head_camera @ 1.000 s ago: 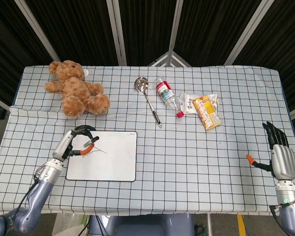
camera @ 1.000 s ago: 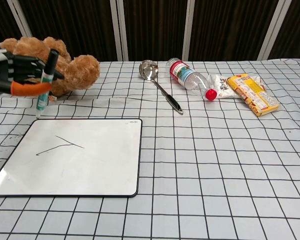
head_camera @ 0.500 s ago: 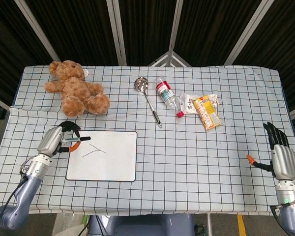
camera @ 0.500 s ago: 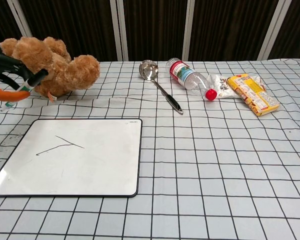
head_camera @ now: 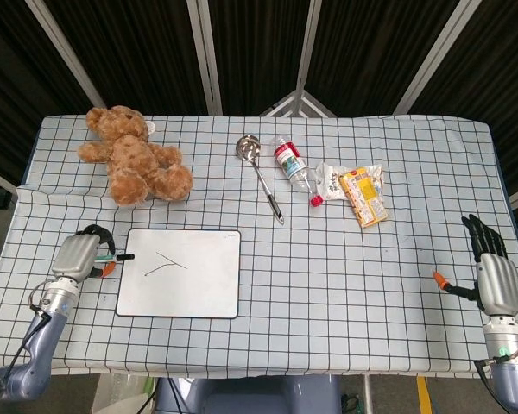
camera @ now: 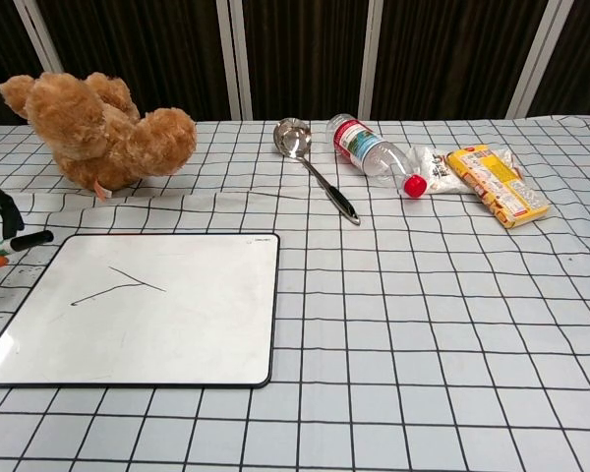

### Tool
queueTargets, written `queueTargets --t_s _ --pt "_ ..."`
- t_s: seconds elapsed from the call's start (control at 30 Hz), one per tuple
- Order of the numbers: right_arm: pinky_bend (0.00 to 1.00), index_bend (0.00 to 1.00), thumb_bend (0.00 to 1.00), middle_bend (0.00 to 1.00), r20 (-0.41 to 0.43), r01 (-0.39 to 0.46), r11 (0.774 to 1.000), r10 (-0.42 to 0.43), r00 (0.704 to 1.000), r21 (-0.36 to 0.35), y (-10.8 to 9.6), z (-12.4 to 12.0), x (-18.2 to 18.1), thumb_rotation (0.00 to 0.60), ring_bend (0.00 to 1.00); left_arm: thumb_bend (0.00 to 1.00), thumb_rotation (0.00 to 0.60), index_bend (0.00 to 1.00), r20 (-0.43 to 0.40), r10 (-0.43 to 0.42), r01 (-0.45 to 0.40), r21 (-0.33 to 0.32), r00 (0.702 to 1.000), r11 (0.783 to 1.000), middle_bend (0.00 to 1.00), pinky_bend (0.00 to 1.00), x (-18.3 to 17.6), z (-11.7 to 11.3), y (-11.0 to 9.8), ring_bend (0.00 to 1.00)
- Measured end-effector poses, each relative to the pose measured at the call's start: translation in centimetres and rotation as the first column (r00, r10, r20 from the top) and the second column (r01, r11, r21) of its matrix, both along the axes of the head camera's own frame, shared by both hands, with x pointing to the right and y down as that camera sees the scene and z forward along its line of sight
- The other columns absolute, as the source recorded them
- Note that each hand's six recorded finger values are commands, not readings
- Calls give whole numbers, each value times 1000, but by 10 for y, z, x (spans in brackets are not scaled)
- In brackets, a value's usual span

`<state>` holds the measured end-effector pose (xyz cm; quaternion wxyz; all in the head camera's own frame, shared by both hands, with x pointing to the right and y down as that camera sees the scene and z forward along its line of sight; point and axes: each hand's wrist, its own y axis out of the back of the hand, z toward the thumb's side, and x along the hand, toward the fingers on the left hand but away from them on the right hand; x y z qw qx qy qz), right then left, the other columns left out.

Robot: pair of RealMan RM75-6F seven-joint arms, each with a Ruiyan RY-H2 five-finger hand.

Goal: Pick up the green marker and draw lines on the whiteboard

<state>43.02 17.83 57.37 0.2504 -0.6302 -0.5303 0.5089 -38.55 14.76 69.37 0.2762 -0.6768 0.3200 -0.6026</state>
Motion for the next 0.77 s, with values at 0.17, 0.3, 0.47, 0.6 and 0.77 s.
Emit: queueTargets --t_s 0.17,0.3,0.47,0.6,0.77 --pt "0 0 209 0 -1 1 1000 -1 1000 -1 0 0 0 600 0 199 600 487 -12 -17 17 -5 1000 1000 37 88 4 4 2 2" --pt "0 0 210 0 -1 1 1000 -1 1000 -1 0 0 0 600 0 152 600 367 -32 -30 30 -14 999 999 3 41 7 4 4 0" --pt "0 0 209 0 0 1 1000 -1 1000 -2 0 0 1 600 0 111 600 114 -71 -54 54 -3 996 999 0 32 10 -4 3 0" --pt "0 0 210 0 -1 5 1000 -5 1000 -3 0 -1 1 600 0 88 600 76 -105 -72 74 20 992 997 0 24 11 -18 1 0" --pt "0 0 210 0 -10 22 1000 -22 1000 -1 0 -1 0 600 0 78 600 42 -117 -78 89 93 990 992 0 3 1 -51 2 0"
